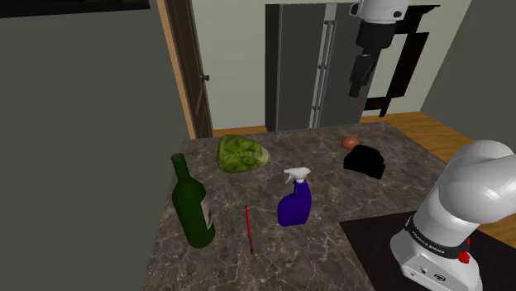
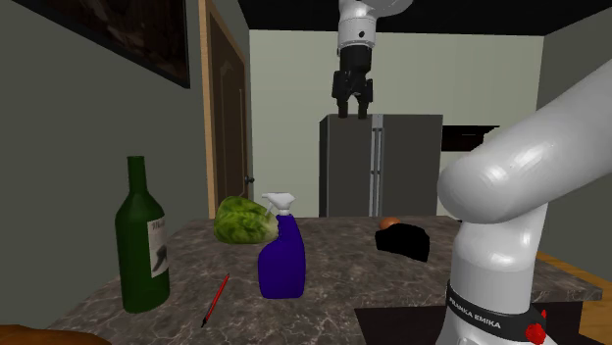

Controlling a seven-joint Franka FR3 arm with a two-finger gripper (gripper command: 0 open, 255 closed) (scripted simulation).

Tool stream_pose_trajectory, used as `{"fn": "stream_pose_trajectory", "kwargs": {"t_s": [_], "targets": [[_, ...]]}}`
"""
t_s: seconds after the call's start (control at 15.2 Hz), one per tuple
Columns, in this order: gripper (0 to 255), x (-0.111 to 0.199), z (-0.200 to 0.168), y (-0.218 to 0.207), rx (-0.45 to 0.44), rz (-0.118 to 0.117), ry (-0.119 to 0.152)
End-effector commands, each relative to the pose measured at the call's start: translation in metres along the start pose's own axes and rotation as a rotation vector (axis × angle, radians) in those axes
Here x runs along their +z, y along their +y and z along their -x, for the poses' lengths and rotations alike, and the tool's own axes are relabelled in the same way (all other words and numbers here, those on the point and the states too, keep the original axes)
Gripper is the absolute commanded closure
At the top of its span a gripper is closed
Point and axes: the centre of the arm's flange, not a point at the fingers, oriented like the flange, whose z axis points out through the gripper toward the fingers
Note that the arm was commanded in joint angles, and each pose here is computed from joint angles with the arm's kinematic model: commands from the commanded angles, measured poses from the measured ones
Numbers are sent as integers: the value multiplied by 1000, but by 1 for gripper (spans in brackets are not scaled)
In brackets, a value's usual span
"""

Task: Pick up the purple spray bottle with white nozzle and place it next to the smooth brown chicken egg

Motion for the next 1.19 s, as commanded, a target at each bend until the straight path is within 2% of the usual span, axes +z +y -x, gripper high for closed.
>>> {"fn": "stream_pose_trajectory", "kwargs": {"t_s": [0.0,0.59,1.12], "targets": [[0,0,0,0,0,0,0],[0,79,-29,-72,-273,-78,13],[0,143,-37,-145,-516,-147,25]]}}
